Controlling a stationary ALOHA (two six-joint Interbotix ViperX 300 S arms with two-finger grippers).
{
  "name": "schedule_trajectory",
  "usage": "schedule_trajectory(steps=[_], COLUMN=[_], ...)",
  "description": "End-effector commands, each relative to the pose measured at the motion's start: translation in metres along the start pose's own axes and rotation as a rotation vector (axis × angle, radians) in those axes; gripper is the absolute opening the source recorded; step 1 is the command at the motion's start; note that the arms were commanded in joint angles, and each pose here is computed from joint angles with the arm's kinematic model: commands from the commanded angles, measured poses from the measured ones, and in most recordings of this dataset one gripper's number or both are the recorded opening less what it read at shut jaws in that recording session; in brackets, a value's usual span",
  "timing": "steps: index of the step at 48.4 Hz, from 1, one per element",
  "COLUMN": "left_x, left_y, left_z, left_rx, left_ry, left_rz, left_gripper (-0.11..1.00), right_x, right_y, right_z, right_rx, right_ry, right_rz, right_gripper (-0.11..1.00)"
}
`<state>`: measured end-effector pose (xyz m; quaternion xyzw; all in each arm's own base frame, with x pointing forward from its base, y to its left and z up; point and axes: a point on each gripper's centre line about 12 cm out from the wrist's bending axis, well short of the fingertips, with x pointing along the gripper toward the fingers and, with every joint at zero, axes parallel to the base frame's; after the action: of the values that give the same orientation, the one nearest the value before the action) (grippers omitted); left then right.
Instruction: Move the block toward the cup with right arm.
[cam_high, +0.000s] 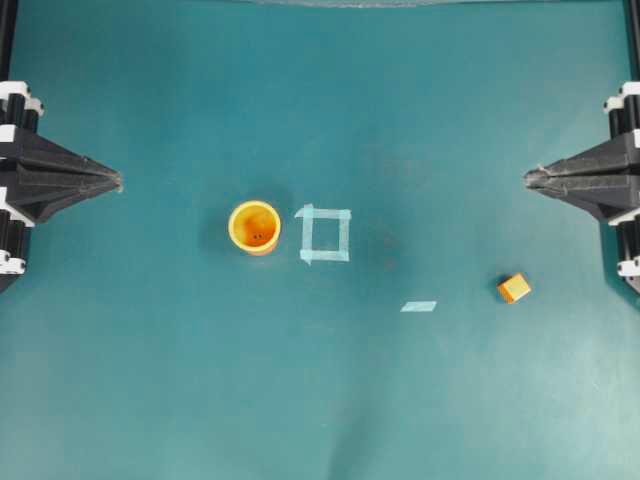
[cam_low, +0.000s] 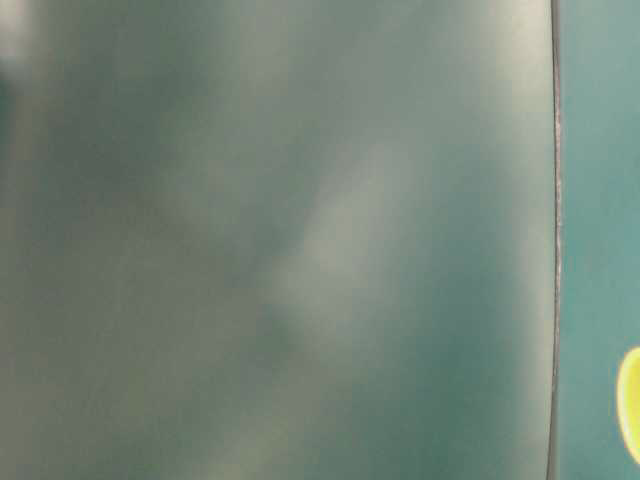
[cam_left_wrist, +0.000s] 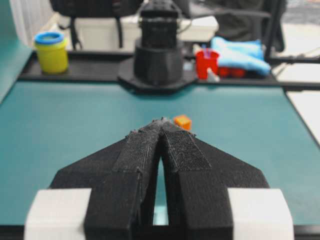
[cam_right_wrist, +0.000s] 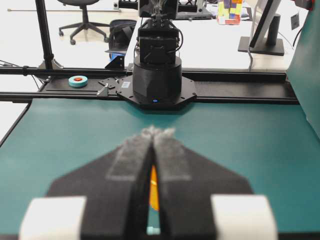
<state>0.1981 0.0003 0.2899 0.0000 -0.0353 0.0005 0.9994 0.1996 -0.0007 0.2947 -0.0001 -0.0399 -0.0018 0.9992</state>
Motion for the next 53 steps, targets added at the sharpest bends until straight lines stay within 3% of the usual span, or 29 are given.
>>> schedule_trajectory(steps=[1, 39, 53], left_x=[0.0035, 0.0038, 0.0037], left_y=[-0.0002, -0.0002, 0.0001], left_z=[0.0088, 0.0023, 0.0021], left_rx=[0.000, 0.000, 0.004], left_ry=[-0.005, 0.057, 0.058], left_rz=[-0.002, -0.001, 0.000], left_gripper=[-0.01, 0.00, 0.00], right_x=[0.0019, 0.0036, -0.0016], right_y=[-0.0007, -0.0030, -0.0035], right_z=[0.0078, 0.0106, 0.0058], right_rx=[0.007, 0.216, 0.368], right_ry=[-0.018, 0.323, 0.473], right_rz=[-0.004, -0.032, -0.067], right_gripper=[0.00, 0.01, 0.19])
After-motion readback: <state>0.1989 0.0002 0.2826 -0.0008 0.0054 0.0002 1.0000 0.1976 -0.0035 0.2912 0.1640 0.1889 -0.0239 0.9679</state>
